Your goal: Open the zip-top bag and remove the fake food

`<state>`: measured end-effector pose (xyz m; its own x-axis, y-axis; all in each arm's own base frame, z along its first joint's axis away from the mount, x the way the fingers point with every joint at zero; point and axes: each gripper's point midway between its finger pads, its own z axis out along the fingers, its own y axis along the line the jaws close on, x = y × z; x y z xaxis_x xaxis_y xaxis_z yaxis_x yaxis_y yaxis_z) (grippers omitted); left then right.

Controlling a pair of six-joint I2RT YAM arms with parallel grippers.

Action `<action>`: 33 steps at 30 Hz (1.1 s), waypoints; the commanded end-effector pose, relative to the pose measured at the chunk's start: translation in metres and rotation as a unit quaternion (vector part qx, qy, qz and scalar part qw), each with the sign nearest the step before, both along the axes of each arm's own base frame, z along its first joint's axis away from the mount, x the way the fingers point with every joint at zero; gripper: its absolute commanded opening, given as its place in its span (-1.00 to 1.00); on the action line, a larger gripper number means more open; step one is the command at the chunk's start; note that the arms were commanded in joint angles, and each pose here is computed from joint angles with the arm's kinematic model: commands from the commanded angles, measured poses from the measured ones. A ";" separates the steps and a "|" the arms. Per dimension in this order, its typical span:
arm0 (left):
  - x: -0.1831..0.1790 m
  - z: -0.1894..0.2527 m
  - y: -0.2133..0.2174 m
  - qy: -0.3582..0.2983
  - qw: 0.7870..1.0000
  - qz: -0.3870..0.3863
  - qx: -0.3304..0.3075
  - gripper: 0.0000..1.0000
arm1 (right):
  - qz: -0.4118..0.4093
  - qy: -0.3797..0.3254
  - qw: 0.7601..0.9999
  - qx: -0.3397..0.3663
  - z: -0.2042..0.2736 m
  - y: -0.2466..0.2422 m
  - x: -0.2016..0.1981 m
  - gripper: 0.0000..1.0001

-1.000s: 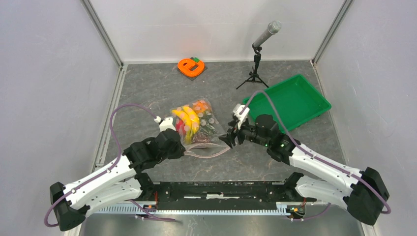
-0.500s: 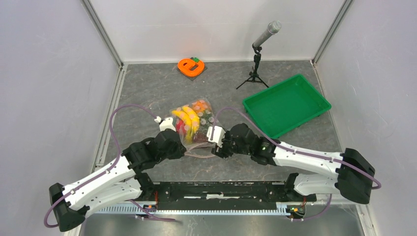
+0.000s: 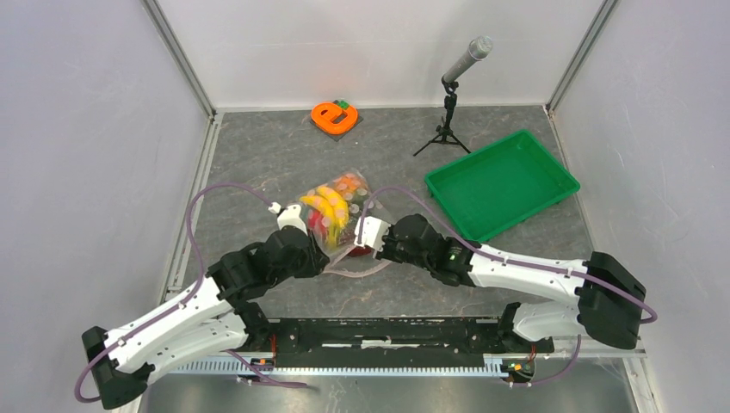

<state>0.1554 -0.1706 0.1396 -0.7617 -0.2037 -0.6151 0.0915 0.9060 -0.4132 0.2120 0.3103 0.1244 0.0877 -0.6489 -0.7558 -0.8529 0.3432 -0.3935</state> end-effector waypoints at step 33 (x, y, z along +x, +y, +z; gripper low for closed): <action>0.077 0.099 -0.043 -0.266 0.930 -0.196 0.163 0.59 | -0.056 -0.085 0.978 0.182 0.133 0.038 0.041 -0.99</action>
